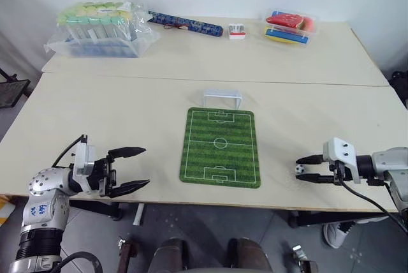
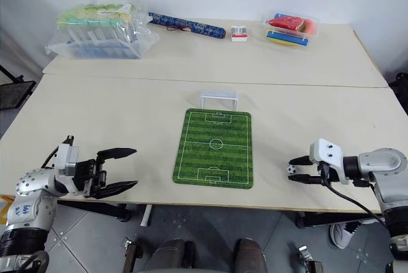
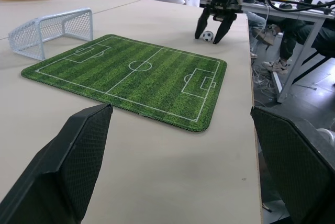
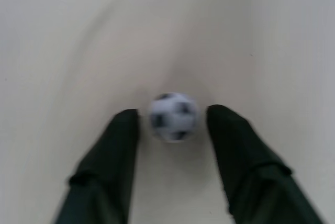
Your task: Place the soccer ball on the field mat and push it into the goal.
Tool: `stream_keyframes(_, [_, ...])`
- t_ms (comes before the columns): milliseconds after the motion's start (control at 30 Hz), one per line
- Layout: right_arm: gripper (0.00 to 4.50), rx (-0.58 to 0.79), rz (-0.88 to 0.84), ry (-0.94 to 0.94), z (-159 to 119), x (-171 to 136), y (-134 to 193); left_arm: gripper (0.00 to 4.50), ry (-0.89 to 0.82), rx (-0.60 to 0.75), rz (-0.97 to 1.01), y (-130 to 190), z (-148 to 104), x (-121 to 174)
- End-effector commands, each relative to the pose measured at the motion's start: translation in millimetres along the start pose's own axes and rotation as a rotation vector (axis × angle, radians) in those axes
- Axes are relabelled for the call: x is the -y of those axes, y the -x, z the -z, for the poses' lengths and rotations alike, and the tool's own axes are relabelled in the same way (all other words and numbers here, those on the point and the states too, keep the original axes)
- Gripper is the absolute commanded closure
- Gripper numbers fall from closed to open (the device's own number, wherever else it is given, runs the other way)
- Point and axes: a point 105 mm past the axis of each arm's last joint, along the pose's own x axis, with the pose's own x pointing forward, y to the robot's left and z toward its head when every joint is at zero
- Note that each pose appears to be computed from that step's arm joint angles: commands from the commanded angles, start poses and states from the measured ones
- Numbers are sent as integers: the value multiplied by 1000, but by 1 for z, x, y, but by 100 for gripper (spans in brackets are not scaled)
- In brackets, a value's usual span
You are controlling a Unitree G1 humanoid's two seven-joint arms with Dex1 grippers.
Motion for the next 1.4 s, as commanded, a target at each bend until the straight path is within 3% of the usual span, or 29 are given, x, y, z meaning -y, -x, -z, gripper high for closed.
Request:
stream_keyframes(33, [350,63,29,23,-18,1,2,0,-33,8,1,-2,-2,-3])
stream_keyframes(67, [365,78,38,31,-24,3,3,0,-34,10,1,-3,-2,-4])
stream_keyframes(300, [365,214,67,106,-87,3,0,0,-45,25,9,-4,4,-9])
stream_keyframes(400, [365,274,0,127,-117,-10,-20,0,-47,19,39,-4,10,-8])
stream_keyframes(533, [365,185,-44,154,-135,-21,-64,0,-63,21,73,-4,12,-6])
stream_keyframes(667, [365,280,-128,176,-162,-42,-94,0,-69,26,66,-6,13,-5])
stream_keyframes(1033, [365,221,-268,228,-153,-61,-135,0,-100,-50,21,17,2,8])
stream_keyframes(1400, [365,205,-302,235,-137,-60,-145,0,-115,-65,-28,21,-9,19])
